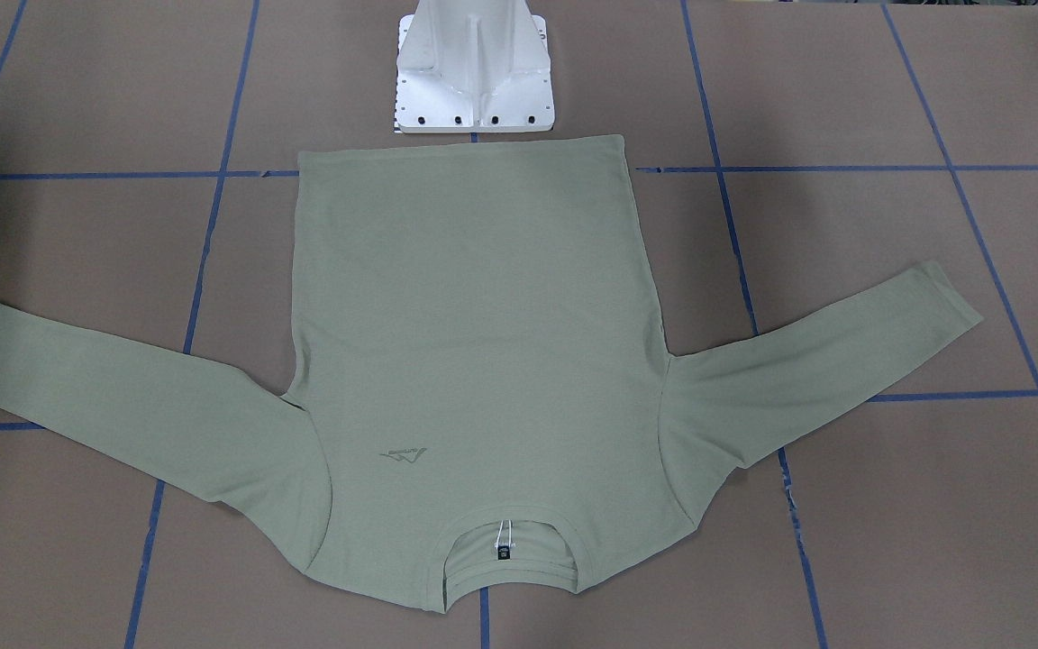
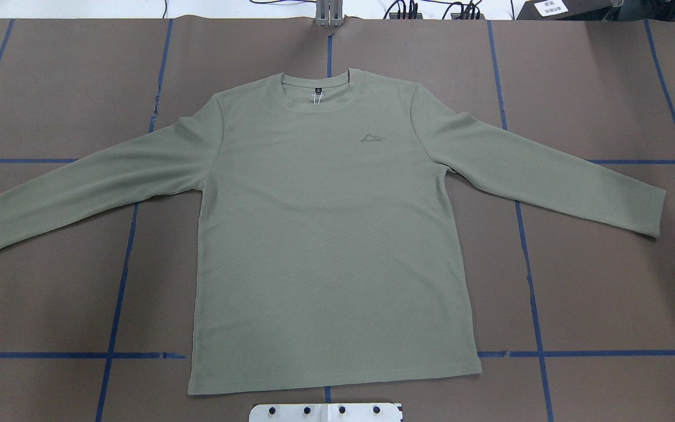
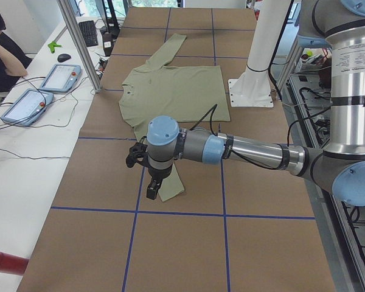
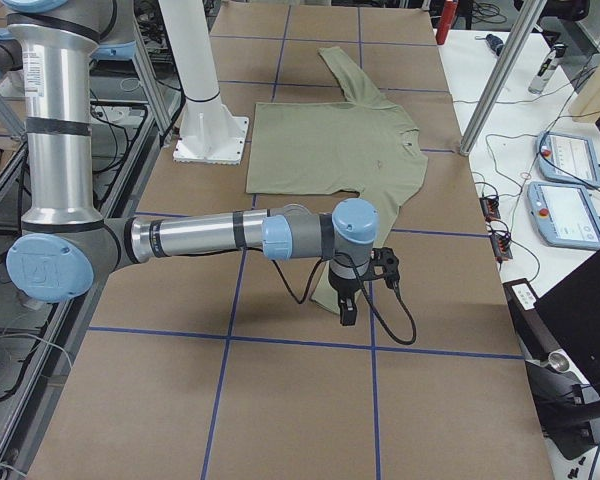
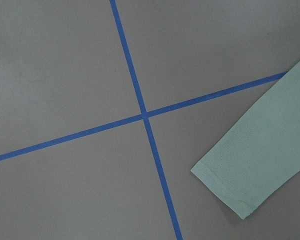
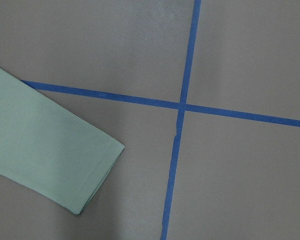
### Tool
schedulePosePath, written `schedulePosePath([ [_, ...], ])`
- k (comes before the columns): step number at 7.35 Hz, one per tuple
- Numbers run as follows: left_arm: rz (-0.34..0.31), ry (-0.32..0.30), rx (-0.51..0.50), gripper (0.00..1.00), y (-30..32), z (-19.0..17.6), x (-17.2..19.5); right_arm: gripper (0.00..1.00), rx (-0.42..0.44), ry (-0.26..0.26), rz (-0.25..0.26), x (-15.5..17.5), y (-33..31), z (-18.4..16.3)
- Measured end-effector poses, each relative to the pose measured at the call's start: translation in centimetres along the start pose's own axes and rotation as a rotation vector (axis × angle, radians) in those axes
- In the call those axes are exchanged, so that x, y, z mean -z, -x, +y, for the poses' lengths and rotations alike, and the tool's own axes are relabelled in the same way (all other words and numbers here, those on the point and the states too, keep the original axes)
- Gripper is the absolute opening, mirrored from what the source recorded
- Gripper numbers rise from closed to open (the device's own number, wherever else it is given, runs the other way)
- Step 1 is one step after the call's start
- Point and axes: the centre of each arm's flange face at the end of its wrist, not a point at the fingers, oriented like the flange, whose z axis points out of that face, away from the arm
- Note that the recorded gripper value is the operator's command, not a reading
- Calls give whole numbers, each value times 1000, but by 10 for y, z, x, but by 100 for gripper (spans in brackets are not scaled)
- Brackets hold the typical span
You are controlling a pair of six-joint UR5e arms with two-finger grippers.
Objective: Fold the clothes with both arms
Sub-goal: 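Move the right gripper down to the cuff of the sleeve nearest it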
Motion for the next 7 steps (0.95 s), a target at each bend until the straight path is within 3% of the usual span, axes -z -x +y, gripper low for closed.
schedulePosePath([
  [4, -10, -13, -18, 100, -5, -7, 6, 100, 9, -16, 0, 7, 6, -8],
  [7, -14, -66, -60, 100, -16, -26, 20, 100, 20, -92, -10, 12, 41, -36],
])
